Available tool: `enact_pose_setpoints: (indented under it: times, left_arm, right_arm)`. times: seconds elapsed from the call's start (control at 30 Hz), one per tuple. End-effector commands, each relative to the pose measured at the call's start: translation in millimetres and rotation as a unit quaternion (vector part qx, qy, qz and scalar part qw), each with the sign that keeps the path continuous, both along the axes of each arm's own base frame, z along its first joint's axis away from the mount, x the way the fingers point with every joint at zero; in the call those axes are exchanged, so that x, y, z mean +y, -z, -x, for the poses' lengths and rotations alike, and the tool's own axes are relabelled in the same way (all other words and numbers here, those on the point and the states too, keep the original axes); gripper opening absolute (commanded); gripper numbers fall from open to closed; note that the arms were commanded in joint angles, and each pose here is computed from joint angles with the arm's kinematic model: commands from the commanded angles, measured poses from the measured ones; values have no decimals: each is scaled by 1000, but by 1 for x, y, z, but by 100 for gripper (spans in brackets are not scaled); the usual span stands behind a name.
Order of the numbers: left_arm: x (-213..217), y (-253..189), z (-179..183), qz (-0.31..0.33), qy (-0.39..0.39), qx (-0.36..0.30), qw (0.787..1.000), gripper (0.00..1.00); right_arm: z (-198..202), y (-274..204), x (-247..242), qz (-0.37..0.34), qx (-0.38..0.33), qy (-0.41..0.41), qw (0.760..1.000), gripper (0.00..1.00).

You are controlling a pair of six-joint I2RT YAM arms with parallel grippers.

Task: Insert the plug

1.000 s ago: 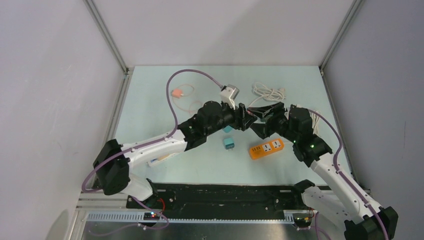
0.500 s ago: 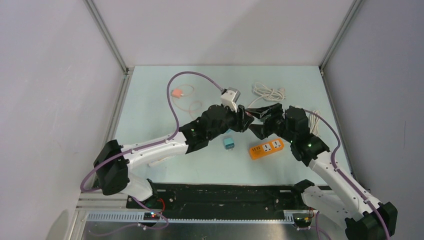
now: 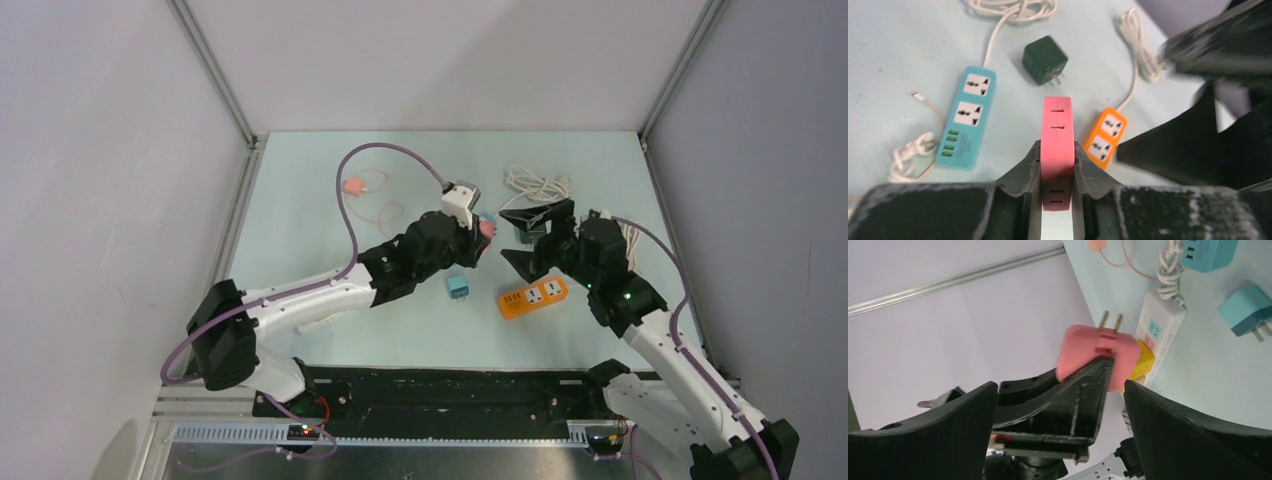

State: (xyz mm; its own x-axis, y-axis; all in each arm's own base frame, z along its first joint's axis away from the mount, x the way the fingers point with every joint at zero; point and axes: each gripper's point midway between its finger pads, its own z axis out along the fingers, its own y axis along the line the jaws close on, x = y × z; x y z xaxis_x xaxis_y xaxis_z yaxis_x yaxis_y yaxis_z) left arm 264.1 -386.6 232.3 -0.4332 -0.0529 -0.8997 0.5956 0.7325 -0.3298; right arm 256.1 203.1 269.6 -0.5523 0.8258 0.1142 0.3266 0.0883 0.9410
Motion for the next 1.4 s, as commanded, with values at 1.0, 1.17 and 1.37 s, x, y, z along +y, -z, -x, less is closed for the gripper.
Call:
enact_pose_setpoints:
  times: [1.0,1.17,1.37]
  left_arm:
    - [181,52,-14,-502,291,54,813,0]
    - [180,68,-10,-461,291,151,824,0]
    - [188,78,-13,-453,281,182,826,0]
  right_arm:
    - [25,72,-94,206,-5,7,978,97]
    - [21,72,-97,204,-6,9,979,97]
    - [18,77,-97,201,5,3,979,96]
